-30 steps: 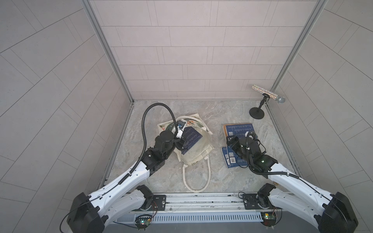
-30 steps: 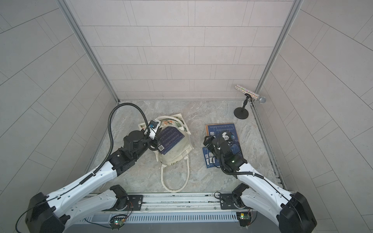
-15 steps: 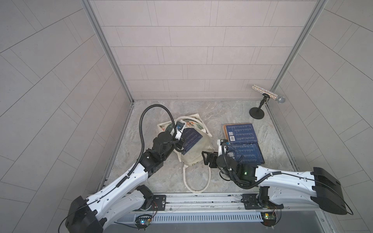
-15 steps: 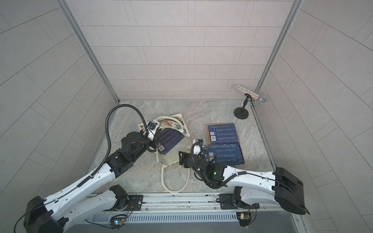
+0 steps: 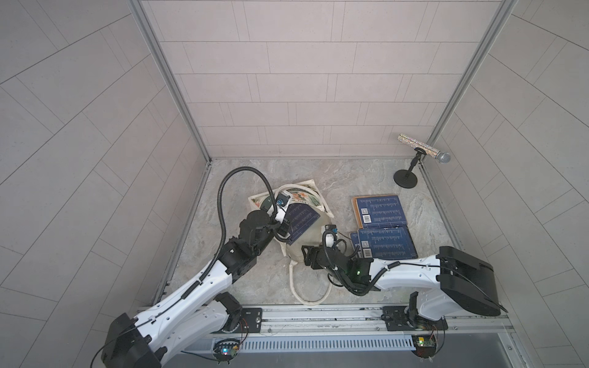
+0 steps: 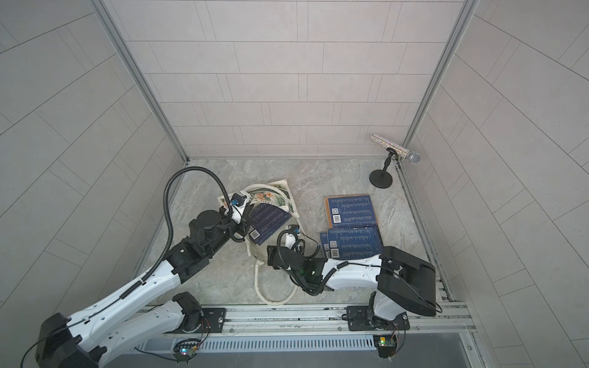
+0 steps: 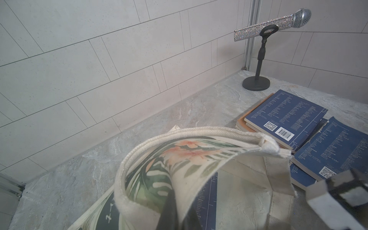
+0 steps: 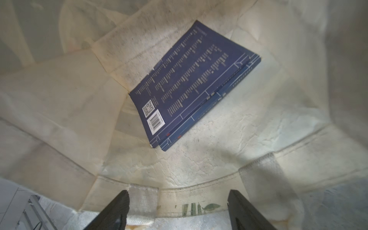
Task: Take out the books from the canvas bag
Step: Pick up the book from the canvas bag.
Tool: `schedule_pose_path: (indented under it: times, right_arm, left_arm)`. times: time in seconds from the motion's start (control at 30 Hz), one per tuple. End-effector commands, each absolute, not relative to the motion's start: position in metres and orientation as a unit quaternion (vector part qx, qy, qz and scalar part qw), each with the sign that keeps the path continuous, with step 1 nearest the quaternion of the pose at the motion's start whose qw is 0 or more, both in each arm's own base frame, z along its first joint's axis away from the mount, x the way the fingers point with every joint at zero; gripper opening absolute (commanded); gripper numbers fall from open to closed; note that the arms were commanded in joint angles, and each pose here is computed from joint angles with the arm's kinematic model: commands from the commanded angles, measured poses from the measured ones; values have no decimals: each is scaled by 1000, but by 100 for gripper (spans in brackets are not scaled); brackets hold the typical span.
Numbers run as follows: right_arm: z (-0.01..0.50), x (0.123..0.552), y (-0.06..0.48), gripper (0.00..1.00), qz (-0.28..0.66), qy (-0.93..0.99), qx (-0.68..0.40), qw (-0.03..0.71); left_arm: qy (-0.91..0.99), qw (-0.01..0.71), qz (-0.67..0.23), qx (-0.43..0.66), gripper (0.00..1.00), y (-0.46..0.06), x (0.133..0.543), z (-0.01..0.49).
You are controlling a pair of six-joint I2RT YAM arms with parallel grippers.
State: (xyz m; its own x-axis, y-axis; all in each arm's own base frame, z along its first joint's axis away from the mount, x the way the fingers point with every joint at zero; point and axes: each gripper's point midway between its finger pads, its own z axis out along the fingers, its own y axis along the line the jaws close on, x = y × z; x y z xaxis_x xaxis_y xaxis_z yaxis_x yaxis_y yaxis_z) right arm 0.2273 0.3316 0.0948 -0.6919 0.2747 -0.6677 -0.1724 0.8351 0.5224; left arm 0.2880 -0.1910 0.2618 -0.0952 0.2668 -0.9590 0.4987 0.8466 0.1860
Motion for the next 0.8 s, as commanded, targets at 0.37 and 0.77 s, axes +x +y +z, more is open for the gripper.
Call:
schedule_pose_path:
  times: [0.37,0.77]
  right_arm:
    - [81,257,359,75,315,853,82,408]
    - [47,268,353,70,350,827,160,411]
  left_arm:
    - [554,777,-190,230,0,-180,237,364]
    - [500,825,-205,168,0,-148,226,393]
